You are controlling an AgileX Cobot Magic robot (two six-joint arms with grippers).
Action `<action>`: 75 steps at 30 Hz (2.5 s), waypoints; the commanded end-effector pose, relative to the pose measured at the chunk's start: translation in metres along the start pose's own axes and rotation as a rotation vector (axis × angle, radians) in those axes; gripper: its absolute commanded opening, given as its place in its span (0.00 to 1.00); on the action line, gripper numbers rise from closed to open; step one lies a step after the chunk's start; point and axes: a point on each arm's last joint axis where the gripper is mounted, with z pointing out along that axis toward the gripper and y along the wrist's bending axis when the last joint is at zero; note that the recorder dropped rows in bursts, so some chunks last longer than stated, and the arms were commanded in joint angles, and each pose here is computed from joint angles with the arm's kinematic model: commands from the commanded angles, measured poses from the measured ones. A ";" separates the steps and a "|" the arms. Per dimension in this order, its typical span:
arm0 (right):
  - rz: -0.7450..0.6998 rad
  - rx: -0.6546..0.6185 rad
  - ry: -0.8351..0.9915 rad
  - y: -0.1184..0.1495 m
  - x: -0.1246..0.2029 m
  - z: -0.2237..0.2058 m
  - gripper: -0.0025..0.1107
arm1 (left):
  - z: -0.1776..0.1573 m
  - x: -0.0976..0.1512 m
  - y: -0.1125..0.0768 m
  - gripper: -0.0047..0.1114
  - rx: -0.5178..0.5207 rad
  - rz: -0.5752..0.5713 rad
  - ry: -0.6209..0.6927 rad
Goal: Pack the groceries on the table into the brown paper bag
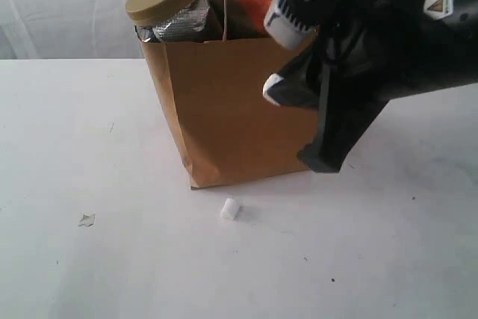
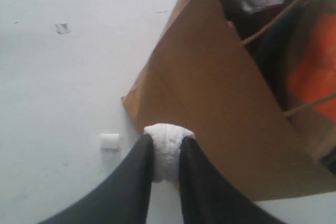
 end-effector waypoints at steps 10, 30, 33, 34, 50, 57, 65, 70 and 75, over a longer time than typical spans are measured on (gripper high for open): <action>0.039 0.588 -0.167 -0.095 -0.001 -0.018 0.04 | 0.016 0.077 -0.005 0.04 0.018 -0.031 0.239; 0.554 0.655 -0.376 -0.153 0.044 0.034 0.02 | 0.016 0.075 -0.005 0.04 0.011 -0.030 0.226; 0.595 0.666 -0.449 -0.161 0.048 0.036 0.02 | 0.016 0.075 -0.005 0.04 0.011 -0.030 0.226; 0.581 0.657 -0.462 -0.161 0.047 0.037 0.02 | 0.016 0.075 -0.005 0.04 0.011 -0.030 0.226; 0.494 0.217 -0.439 -0.132 0.049 0.089 0.02 | 0.016 0.075 -0.005 0.04 0.011 -0.030 0.226; 0.466 0.215 -0.418 -0.132 0.051 0.090 0.28 | 0.016 0.075 -0.005 0.04 0.011 -0.032 0.226; 0.461 0.216 -0.414 -0.131 0.051 0.090 0.52 | 0.016 0.075 -0.005 0.04 0.011 -0.032 0.226; 0.448 0.254 -0.421 -0.133 0.045 0.078 0.52 | 0.016 0.075 -0.005 0.04 0.011 -0.032 0.226; 0.438 0.309 -0.425 -0.134 0.039 0.063 0.52 | 0.016 0.075 -0.005 0.04 0.011 -0.032 0.226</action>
